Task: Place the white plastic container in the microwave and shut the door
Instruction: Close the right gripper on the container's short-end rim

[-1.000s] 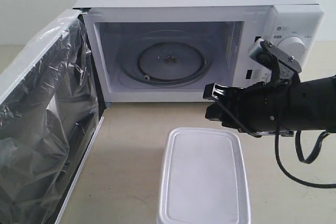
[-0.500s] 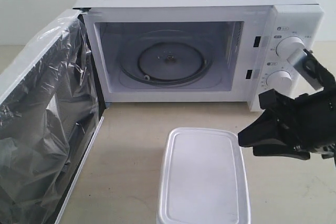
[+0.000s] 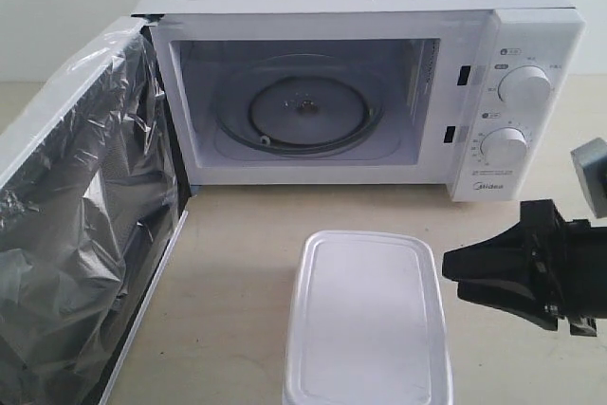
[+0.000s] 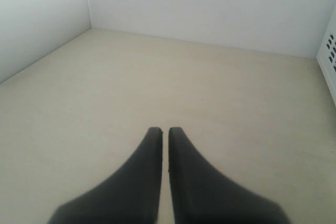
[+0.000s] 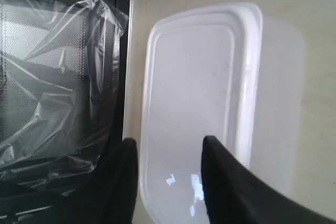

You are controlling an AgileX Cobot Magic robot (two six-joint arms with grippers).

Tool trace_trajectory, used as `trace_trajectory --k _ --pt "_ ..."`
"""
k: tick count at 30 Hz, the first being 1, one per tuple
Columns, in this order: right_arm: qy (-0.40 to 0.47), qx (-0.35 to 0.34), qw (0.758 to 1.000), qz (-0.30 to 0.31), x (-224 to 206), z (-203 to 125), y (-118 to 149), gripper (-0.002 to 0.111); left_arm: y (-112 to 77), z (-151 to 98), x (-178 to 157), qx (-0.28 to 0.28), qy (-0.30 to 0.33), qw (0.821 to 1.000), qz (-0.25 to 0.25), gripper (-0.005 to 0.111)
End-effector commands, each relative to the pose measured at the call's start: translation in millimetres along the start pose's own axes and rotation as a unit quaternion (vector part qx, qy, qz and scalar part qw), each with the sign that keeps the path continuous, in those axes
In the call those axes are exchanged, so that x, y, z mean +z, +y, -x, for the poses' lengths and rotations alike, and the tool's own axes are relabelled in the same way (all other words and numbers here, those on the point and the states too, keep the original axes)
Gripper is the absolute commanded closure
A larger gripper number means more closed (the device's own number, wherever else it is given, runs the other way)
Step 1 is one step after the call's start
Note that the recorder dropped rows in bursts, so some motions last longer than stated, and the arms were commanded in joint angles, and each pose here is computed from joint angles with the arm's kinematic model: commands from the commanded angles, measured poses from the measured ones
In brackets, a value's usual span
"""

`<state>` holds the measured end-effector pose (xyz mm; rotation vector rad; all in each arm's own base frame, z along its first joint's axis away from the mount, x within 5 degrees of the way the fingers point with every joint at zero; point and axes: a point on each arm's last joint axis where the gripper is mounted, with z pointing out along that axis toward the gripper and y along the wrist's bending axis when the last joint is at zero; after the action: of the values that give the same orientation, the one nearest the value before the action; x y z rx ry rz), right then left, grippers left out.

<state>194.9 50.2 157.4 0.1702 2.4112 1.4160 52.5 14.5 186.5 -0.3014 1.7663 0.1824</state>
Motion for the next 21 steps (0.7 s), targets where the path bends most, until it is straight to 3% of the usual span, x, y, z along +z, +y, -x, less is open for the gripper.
trace_trajectory --k 1,6,21 --pt "0.011 0.023 1.000 0.011 2.6 -1.5 -11.8 0.073 0.0 -0.8 0.1 -0.001 0.000 1.000 0.000 0.102" --pt "0.018 0.041 0.999 -0.013 8.3 -1.9 -26.5 0.073 0.0 -0.8 0.1 -0.001 0.000 1.000 0.000 0.102" --pt "0.038 0.065 0.997 -0.009 18.2 -5.6 -40.5 0.073 0.0 -0.8 0.1 -0.001 0.000 1.000 0.000 0.102"
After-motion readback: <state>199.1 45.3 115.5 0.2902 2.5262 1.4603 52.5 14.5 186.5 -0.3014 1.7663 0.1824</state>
